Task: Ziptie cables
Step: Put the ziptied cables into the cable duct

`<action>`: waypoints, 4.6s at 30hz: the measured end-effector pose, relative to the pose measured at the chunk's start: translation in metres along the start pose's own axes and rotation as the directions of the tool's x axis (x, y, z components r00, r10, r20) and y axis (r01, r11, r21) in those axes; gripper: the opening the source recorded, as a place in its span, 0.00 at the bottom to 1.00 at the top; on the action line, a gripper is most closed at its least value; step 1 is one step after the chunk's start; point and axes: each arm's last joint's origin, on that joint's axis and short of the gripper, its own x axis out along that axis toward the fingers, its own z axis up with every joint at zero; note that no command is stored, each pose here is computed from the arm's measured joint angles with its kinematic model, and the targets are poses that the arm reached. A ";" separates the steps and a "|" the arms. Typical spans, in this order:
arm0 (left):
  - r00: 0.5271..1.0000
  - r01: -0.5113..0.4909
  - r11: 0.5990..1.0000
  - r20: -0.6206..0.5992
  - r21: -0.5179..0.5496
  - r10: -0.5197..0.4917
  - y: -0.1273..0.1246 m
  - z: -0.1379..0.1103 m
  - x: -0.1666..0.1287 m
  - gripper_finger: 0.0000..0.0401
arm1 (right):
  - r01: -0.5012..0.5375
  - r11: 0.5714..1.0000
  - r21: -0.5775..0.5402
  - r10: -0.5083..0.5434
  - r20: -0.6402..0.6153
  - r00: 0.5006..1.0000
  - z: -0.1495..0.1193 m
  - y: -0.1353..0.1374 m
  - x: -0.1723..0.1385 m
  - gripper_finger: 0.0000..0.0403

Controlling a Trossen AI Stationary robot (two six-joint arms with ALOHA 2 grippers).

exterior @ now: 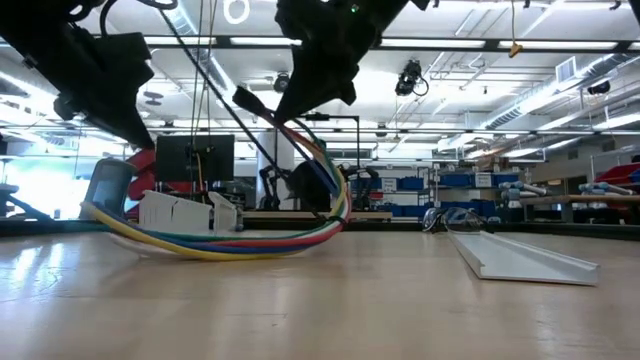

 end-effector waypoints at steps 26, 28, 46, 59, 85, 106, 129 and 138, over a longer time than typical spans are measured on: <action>0.976 0.190 0.979 -0.096 -0.072 -0.197 -0.021 -0.002 -0.006 0.05 | -0.070 0.992 0.108 0.053 0.153 0.987 0.008 0.030 -0.004 0.00; 0.972 0.208 0.975 -0.092 -0.071 -0.215 -0.026 -0.004 -0.006 0.05 | -0.137 0.983 0.123 0.117 0.160 0.980 0.010 0.031 -0.003 0.00; 0.945 0.322 0.946 0.072 -0.039 -0.319 -0.049 0.005 -0.009 0.05 | -0.208 0.960 0.187 0.162 0.235 0.958 0.018 0.025 0.004 0.00; 0.915 0.398 0.917 0.071 -0.009 -0.396 -0.056 0.009 -0.012 0.07 | -0.064 0.980 0.188 0.039 0.132 0.990 0.009 0.010 0.008 0.00; 0.845 0.458 0.869 0.210 0.189 -0.491 -0.068 0.025 -0.020 0.46 | -0.061 0.994 0.086 0.047 0.162 0.986 0.008 0.027 0.005 0.00; 0.838 0.457 0.868 0.231 0.196 -0.494 -0.069 0.027 -0.021 0.18 | -0.095 0.994 0.054 0.082 0.204 0.975 0.011 0.033 0.004 0.00; 0.802 0.529 0.827 0.206 0.191 -0.560 -0.073 0.029 -0.024 0.12 | -0.103 0.993 -0.060 0.102 -0.017 0.995 -0.011 0.036 0.005 0.22; 0.836 0.504 0.846 0.147 0.174 -0.528 -0.069 0.022 -0.020 0.07 | -0.178 0.983 -0.050 0.174 -0.068 0.982 -0.014 0.038 0.005 0.33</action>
